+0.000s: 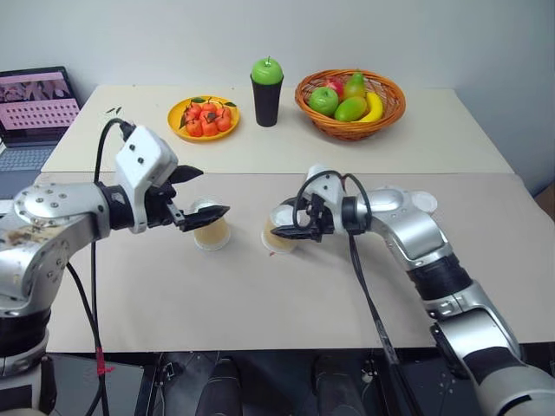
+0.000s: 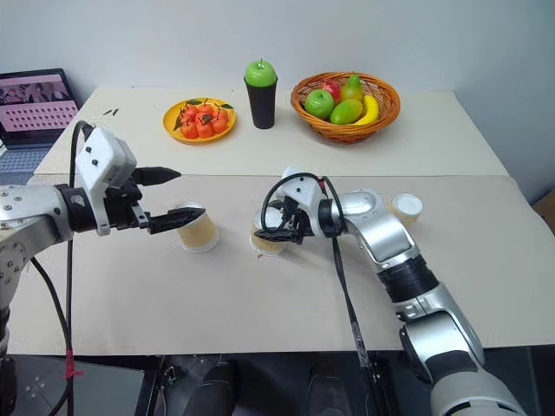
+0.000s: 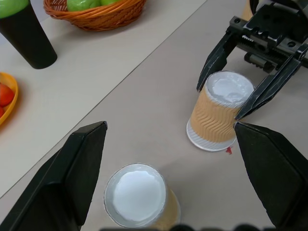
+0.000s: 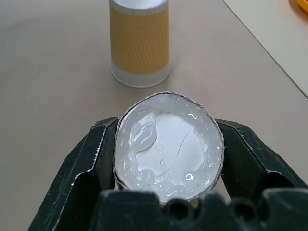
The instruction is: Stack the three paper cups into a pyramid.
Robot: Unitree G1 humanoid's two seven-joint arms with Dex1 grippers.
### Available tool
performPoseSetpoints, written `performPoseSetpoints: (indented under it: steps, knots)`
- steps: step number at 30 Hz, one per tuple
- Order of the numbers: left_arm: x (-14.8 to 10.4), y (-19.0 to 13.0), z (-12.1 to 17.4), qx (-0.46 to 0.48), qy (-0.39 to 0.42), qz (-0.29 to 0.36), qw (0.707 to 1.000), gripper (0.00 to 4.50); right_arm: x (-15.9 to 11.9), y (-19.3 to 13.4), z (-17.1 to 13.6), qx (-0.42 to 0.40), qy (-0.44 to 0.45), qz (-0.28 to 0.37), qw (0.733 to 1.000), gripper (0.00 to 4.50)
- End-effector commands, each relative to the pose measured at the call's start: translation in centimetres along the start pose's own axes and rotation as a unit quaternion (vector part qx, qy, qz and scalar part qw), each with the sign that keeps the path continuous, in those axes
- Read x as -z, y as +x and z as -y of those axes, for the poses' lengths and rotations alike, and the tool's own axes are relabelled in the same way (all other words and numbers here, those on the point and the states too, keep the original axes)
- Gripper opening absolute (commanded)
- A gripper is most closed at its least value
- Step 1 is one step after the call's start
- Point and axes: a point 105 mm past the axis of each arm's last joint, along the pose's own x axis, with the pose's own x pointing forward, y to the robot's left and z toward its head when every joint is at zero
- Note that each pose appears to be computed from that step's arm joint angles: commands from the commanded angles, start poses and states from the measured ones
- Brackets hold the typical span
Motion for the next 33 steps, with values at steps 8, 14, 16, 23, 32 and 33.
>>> performPoseSetpoints:
  steps: [8,14,16,23,32,33]
  knots:
    - [-1.2,-0.3,0.0,-0.022,0.017,0.025,0.999,4.50,-0.3,0.9,0.4,0.000,0.004,0.009,1.000,4.46]
    - [-1.2,0.6,-0.2,-0.015,0.022,0.030,0.999,4.50,-3.3,-0.8,1.2,0.024,-0.021,0.047,0.998,4.46]
    - [-1.2,0.8,-0.2,-0.010,0.023,0.032,0.999,4.50,-4.6,-1.5,1.3,0.025,-0.021,0.066,0.997,4.46]
    - [-1.2,1.7,-0.3,0.002,0.025,0.037,0.999,4.50,-10.8,-7.4,3.0,0.075,-0.018,0.153,0.985,4.46]
    - [-2.0,2.4,-0.2,0.031,0.023,0.052,0.998,4.50,-2.6,-20.1,8.4,0.330,-0.006,-0.004,0.944,4.46]
    - [-2.1,2.6,-0.2,0.035,0.022,0.054,0.998,4.50,-1.6,-21.5,8.3,0.348,0.004,-0.015,0.937,4.46]
